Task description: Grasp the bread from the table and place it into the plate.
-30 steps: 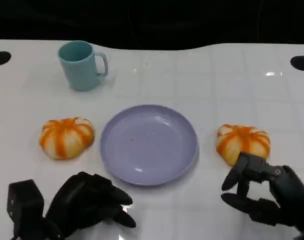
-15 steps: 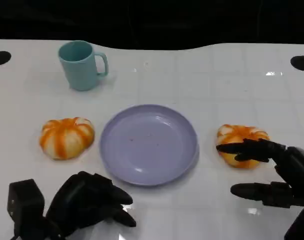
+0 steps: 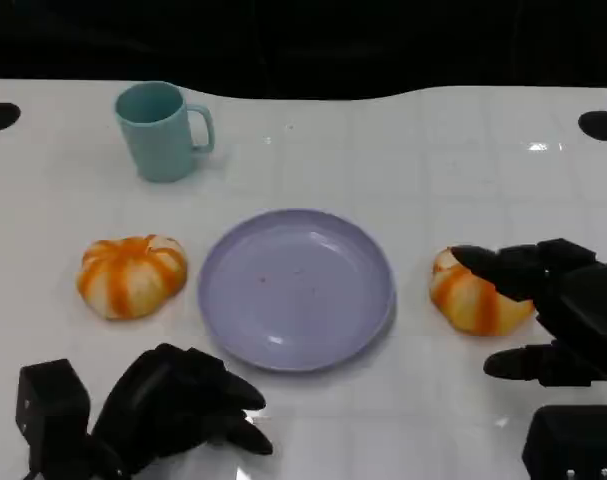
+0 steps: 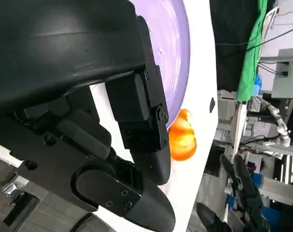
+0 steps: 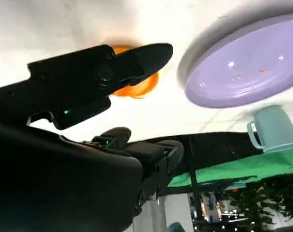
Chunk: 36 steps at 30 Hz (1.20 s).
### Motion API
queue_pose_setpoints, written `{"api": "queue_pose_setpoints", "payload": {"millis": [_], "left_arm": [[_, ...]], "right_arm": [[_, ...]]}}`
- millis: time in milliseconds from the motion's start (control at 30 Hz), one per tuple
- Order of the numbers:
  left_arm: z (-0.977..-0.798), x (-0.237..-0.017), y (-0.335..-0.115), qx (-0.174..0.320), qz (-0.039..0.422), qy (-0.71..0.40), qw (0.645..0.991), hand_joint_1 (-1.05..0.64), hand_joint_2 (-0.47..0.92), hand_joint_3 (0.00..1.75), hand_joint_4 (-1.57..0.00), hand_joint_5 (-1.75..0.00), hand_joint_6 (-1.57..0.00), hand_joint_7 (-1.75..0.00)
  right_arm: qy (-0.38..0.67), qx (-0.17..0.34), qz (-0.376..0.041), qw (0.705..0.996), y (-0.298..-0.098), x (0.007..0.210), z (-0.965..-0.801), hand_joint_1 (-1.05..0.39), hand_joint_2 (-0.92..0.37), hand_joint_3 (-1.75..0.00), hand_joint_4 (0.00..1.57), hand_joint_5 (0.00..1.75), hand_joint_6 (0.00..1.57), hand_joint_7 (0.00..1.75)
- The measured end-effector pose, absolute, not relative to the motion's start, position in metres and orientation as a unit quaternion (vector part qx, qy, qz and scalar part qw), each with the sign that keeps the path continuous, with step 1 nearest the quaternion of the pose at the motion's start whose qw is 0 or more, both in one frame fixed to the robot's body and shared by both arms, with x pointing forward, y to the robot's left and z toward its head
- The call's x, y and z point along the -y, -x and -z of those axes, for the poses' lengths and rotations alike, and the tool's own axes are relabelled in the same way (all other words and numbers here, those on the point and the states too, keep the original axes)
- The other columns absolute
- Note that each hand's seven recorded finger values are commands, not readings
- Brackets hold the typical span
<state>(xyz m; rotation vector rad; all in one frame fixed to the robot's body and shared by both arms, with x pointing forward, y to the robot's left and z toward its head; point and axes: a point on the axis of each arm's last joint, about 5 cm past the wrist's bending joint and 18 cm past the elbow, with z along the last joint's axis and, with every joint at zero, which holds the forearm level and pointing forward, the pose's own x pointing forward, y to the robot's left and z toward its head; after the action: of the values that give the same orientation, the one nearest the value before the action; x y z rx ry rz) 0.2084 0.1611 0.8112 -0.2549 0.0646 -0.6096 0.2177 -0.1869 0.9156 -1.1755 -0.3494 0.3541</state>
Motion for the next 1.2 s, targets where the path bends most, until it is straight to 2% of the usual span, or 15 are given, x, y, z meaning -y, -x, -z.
{"api": "queue_pose_setpoints", "payload": {"millis": [167,367,967,1067,1200], "left_arm": [[-0.811,-0.161,-0.208,-0.031,0.299,0.125,0.945,-1.05,0.78,0.0,-1.57,-0.22,-1.57,-0.01],[-0.812,-0.16,-0.208,-0.03,0.302,0.121,0.945,-1.05,0.78,0.0,-1.56,-0.22,-1.56,0.0],[-0.811,-0.16,-0.204,-0.029,0.3,0.124,0.945,-1.05,0.77,0.0,-1.57,-0.2,-1.56,0.0],[-0.812,-0.16,-0.204,-0.028,0.3,0.124,0.945,-1.05,0.77,0.0,-1.57,-0.2,-1.56,0.0],[-0.812,-0.16,-0.204,-0.028,0.301,0.125,0.945,-1.05,0.76,0.0,-1.57,-0.2,-1.56,0.0]], "right_arm": [[0.582,0.154,-0.153,0.784,-0.227,0.182,-0.915,-0.7,-0.85,0.0,0.11,0.32,0.22,0.0],[0.601,0.139,-0.162,0.77,-0.237,0.177,-0.907,-0.67,-0.86,0.0,0.13,0.32,0.22,0.0],[0.634,0.071,-0.186,0.747,-0.269,0.153,-0.88,-0.6,-0.83,0.0,0.17,0.24,0.24,0.0],[0.631,0.061,-0.189,0.75,-0.272,0.149,-0.876,-0.56,-0.84,-0.01,0.22,0.24,0.28,0.02],[0.626,0.057,-0.184,0.756,-0.277,0.15,-0.87,-0.45,-0.88,-0.01,0.39,0.25,0.4,0.04]]}}
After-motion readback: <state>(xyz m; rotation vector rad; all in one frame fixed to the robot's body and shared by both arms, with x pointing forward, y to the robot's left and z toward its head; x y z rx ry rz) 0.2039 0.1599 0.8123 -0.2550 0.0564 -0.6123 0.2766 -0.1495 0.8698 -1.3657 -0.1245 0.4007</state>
